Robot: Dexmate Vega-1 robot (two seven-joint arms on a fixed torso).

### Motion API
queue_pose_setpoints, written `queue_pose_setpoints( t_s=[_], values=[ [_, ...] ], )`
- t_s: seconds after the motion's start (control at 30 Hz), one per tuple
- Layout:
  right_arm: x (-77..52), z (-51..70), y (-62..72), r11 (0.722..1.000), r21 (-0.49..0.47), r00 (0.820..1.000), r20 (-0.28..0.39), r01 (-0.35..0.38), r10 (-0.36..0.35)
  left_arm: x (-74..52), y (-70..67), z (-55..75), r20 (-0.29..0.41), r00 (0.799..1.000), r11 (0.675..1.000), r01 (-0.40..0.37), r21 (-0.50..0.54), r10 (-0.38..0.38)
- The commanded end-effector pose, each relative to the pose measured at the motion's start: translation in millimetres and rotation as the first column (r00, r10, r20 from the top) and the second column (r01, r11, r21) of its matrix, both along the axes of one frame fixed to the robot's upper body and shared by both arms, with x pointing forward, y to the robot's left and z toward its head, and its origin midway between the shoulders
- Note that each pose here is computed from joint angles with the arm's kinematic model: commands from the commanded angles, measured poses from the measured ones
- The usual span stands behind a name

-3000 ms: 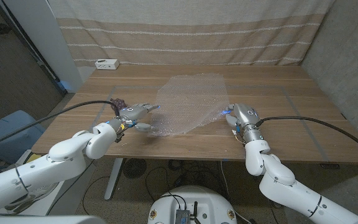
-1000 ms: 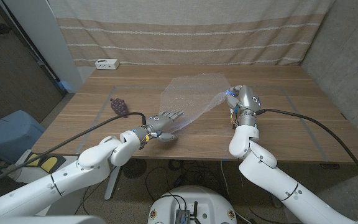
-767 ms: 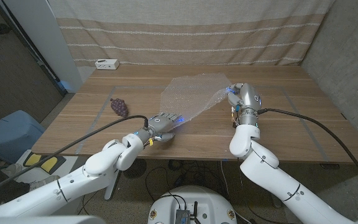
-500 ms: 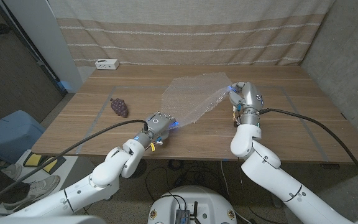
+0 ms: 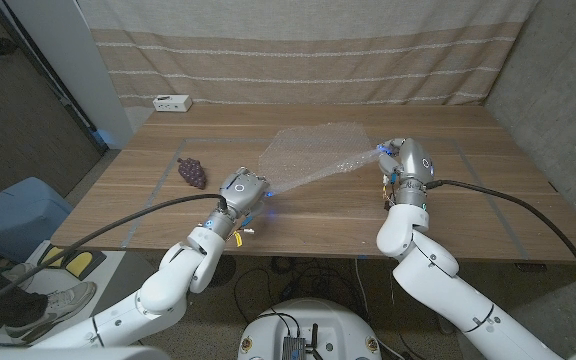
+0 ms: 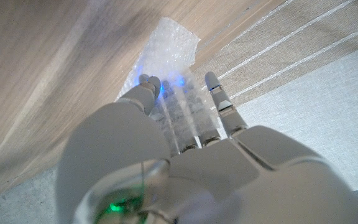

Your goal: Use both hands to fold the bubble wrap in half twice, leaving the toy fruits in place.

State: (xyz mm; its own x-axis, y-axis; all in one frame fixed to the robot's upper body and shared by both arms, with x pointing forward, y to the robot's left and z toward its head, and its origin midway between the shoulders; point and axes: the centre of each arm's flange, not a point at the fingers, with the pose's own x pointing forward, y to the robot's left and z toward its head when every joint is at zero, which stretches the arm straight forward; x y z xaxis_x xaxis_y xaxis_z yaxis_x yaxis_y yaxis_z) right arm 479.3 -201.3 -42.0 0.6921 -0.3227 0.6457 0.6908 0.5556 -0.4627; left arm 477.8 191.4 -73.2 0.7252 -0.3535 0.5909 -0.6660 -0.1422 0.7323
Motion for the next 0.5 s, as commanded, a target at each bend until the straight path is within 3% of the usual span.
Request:
queue_pose_setpoints(
  t_s=[0.03, 0.27, 0.5],
  values=[
    [-16.9, -28.2, -18.8, 0.998, 0.017, 0.993, -0.105, 0.057, -0.055, -27.0, 12.6, 33.2, -0.014, 1.000, 0.999, 0.019, -0.028, -0.019],
    [-41.3, -35.3, -24.5, 0.996, 0.058, 0.995, -0.070, 0.069, -0.064, -33.5, 18.6, 47.3, -0.109, 0.988, 0.990, 0.100, -0.097, -0.110],
    [-55.8, -28.9, -24.8, 0.996, 0.082, 0.999, 0.022, 0.045, -0.047, -40.6, 19.0, 61.8, -0.168, 0.968, 0.977, 0.162, -0.140, -0.184]
  ],
)
